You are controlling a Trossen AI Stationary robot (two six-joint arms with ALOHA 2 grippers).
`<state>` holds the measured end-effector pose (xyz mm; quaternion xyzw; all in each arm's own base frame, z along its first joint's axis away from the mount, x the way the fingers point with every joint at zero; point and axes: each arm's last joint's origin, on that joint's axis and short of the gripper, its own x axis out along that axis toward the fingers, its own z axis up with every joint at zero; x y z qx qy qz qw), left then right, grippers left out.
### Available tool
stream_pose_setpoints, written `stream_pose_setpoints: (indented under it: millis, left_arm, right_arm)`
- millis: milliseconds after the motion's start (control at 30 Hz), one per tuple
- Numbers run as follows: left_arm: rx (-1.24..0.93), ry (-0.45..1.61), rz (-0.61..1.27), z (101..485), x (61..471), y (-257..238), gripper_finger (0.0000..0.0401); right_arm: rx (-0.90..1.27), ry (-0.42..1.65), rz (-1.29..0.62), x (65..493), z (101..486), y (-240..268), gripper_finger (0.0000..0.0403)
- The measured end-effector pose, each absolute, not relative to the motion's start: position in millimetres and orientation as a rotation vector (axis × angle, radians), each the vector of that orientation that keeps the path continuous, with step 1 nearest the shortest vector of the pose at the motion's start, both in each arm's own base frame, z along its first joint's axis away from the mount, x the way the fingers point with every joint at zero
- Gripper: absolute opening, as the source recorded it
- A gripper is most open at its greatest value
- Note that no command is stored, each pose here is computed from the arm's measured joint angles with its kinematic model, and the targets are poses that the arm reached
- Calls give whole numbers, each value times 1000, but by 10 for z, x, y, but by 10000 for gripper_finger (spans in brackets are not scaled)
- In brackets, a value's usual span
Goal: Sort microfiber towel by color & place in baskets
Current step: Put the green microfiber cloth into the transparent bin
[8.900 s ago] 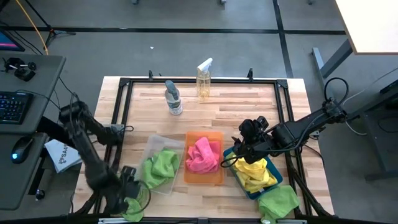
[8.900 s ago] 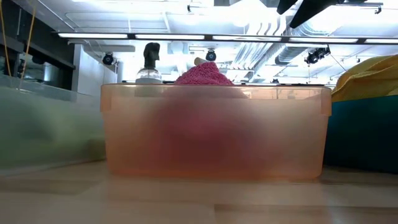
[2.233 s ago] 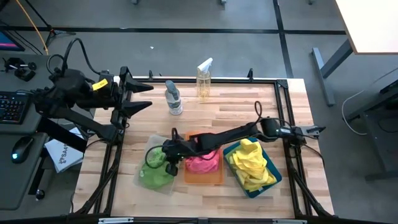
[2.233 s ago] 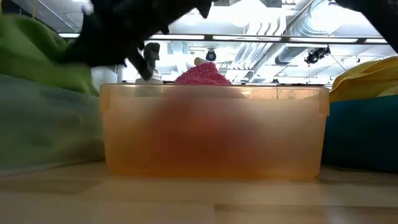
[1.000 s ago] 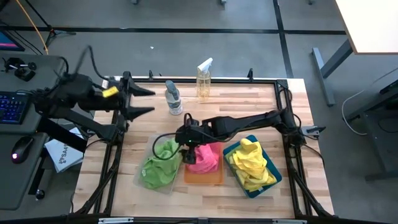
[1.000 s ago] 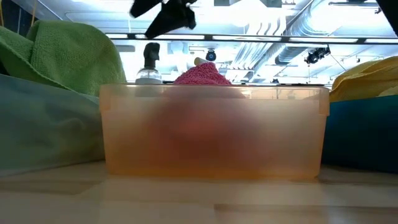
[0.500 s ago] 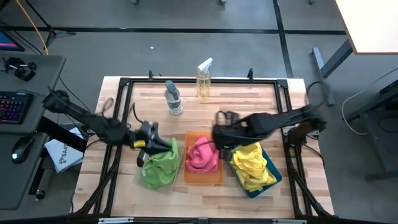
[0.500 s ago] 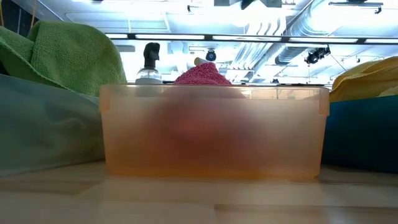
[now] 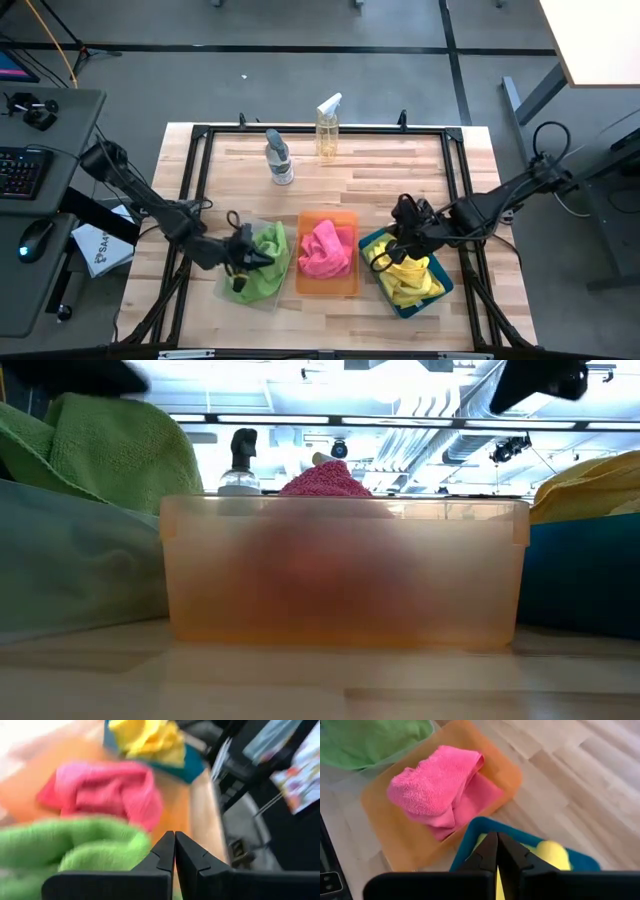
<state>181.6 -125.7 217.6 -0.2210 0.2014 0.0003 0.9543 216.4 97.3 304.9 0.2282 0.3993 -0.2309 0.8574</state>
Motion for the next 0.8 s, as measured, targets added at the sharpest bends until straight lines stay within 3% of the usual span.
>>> stream_pose_setpoints:
  millis: [300,467,800]
  left_arm:
    - [-356,793,225,1510,1889,-1213,0]
    - [-361,934,248,1226,1976,-1222,0]
    - [-462,990,240,1198,2086,-1144,0]
  right_arm:
    - [526,821,-454,2202,2957,1004,1]
    - [528,808,-448,2215,2965,1007,0]
    - [532,803,-444,2219,2968,1009,0]
